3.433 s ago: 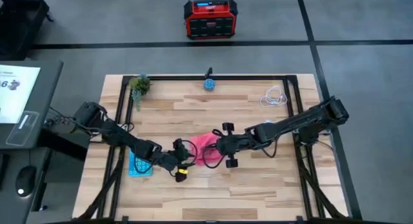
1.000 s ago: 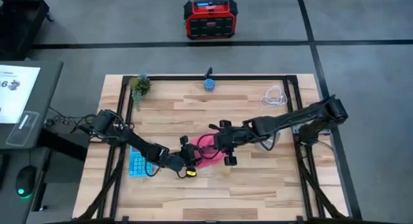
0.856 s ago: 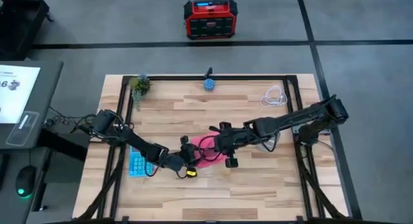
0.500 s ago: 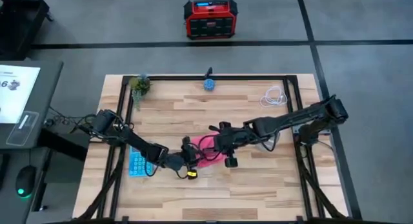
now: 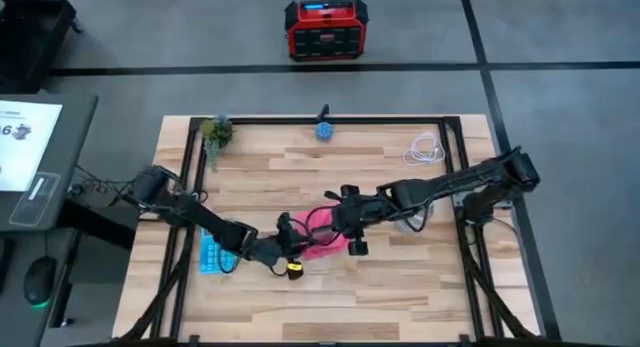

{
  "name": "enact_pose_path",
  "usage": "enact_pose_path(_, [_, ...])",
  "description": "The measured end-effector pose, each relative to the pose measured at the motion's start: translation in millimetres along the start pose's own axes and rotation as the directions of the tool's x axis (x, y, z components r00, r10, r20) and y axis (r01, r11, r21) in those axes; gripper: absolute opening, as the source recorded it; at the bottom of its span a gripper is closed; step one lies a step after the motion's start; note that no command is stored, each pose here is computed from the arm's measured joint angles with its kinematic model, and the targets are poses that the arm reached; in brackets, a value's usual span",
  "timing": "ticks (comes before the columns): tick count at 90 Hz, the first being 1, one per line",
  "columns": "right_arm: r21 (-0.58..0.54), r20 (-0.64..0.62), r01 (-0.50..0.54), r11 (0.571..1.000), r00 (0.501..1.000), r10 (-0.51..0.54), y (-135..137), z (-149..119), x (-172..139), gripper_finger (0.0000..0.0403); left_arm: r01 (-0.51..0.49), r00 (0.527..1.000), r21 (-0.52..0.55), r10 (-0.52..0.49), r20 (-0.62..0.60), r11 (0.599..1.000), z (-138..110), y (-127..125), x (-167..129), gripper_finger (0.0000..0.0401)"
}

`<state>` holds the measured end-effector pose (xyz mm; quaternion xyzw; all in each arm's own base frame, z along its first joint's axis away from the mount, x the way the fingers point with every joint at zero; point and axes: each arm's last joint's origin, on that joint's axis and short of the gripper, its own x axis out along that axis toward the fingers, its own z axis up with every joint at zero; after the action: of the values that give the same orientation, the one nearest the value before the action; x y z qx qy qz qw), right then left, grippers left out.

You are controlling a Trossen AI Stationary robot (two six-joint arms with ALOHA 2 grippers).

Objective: Apply microfiber cloth
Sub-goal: Wipe the front of the black cellphone using the pink microfiber cloth

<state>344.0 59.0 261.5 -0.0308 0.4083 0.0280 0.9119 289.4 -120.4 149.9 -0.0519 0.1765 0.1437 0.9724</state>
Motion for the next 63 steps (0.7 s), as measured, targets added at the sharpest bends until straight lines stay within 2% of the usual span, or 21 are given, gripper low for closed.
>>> enact_pose_path(14, [0.014,0.006,0.008,1.000,1.000,-0.008,-9.2,-15.2,18.5,0.0170,-0.114,0.991,-0.025,0.112,-0.076,0.993,17.4,14.7,-36.4,0.0011])
enact_pose_path(19, [0.011,0.059,0.006,1.000,0.998,-0.007,-9.1,-18.0,28.4,0.0183,-0.159,0.982,-0.046,0.154,-0.106,0.986,20.2,21.6,-49.2,0.0011])
enact_pose_path(29, [0.002,0.108,-0.003,1.000,0.994,0.003,-7.3,-25.5,47.1,0.0203,-0.216,0.967,-0.119,0.196,-0.161,0.969,12.7,37.9,-69.6,0.0011])
enact_pose_path(35, [-0.003,0.160,-0.012,1.000,0.987,0.012,-5.6,-24.1,62.0,0.0213,-0.210,0.971,-0.197,0.181,-0.156,0.958,5.3,44.8,-78.1,0.0011])
enact_pose_path(45, [-0.032,0.170,-0.016,0.999,0.985,0.021,-6.4,-28.0,87.6,0.0231,-0.184,0.979,-0.284,0.150,-0.139,0.941,-10.9,53.5,-86.9,0.0011])
enact_pose_path(52, [-0.050,0.119,-0.003,0.999,0.993,0.009,-10.4,-36.4,106.6,0.0241,-0.149,0.986,-0.326,0.116,-0.117,0.934,-22.1,55.8,-89.7,0.0011])
enact_pose_path(63, [-0.026,0.057,0.016,1.000,0.998,-0.014,-21.8,-51.9,132.5,0.0242,-0.098,0.994,-0.358,0.077,-0.075,0.928,-26.4,56.0,-89.7,0.0011])
